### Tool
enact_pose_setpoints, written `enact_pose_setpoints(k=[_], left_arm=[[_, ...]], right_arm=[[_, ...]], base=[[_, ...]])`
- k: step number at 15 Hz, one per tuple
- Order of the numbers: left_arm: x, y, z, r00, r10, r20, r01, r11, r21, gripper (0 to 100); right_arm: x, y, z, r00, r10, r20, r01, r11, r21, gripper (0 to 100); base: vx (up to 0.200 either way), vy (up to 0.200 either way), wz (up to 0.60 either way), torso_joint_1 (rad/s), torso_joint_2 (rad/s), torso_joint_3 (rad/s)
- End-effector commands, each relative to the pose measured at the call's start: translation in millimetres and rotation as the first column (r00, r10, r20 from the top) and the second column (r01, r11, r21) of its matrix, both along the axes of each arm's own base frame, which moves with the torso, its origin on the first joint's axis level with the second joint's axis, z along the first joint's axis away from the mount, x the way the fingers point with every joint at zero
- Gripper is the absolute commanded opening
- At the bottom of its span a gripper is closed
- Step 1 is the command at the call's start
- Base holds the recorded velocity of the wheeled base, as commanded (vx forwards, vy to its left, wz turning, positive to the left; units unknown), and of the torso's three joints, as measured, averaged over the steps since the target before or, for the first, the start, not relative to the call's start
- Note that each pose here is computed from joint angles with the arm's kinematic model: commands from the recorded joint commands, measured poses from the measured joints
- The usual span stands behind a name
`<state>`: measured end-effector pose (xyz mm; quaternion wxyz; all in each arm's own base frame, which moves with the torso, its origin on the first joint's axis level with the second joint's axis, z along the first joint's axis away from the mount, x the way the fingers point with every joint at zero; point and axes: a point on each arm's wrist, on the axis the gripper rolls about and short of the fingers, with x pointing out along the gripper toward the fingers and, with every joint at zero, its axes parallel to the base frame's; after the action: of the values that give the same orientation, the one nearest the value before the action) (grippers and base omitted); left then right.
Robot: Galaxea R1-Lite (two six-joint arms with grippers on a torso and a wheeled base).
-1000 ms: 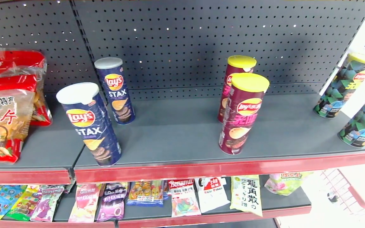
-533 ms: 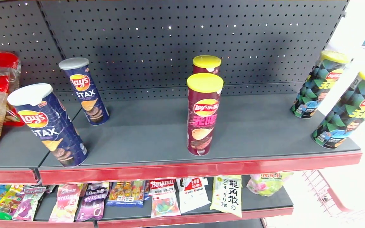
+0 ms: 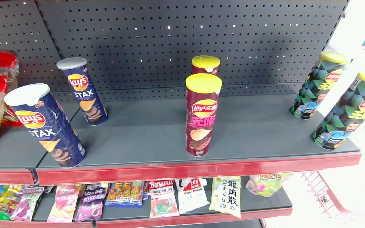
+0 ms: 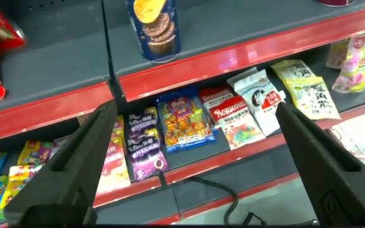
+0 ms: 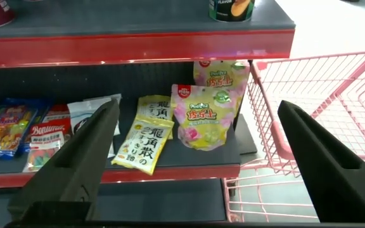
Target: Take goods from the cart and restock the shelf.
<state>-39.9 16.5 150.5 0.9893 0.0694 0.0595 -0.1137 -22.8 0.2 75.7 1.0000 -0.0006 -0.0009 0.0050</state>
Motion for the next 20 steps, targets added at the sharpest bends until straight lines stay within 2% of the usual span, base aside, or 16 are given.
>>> enact_pose_setpoints(k=[1,3,13,17,18,20], left_arm=[[0,-0.1,-0.4,1.0,0.001,-0.002,-0.001,1.0,-0.001,100],[0,0.3,0.0,1.0,-0.007,-0.001,0.007,1.0,-0.001,100],[0,0.9,-1.2,1.0,-0.022,-0.005,0.022,1.0,-0.001,100],[-2,2.2,-11.8,1.0,-0.019,0.007,0.019,1.0,-0.004,100],[-2,2.2,-11.6,1.0,-0.004,0.004,0.004,1.0,-0.003,100],[2,2.4,-9.9,0.992,0.122,-0.023,-0.122,0.992,-0.01,100]], right_arm=[[0,0,0,1.0,0.001,-0.002,-0.001,1.0,0.0,100],[0,0,0,1.0,0.001,0.0,-0.001,1.0,0.0,100],[0,0,0,1.0,0.001,0.0,-0.001,1.0,0.0,100],[0,0,0,1.0,0.001,-0.002,-0.001,1.0,0.0,100],[0,0,0,1.0,0.001,-0.002,-0.001,1.0,0.0,100],[0,0,0,1.0,0.001,-0.002,-0.001,1.0,0.0,100]], base=[[0.2,0.0,0.0,0.002,0.0,0.007],[0.2,0.0,0.0,0.0,0.01,0.002],[0.0,0.0,0.0,0.0,0.0,0.0],[0.0,0.0,0.0,0.0,0.0,0.0],[0.0,0.0,0.0,0.0,0.0,0.0],[0.0,0.0,0.0,0.0,0.0,0.0]])
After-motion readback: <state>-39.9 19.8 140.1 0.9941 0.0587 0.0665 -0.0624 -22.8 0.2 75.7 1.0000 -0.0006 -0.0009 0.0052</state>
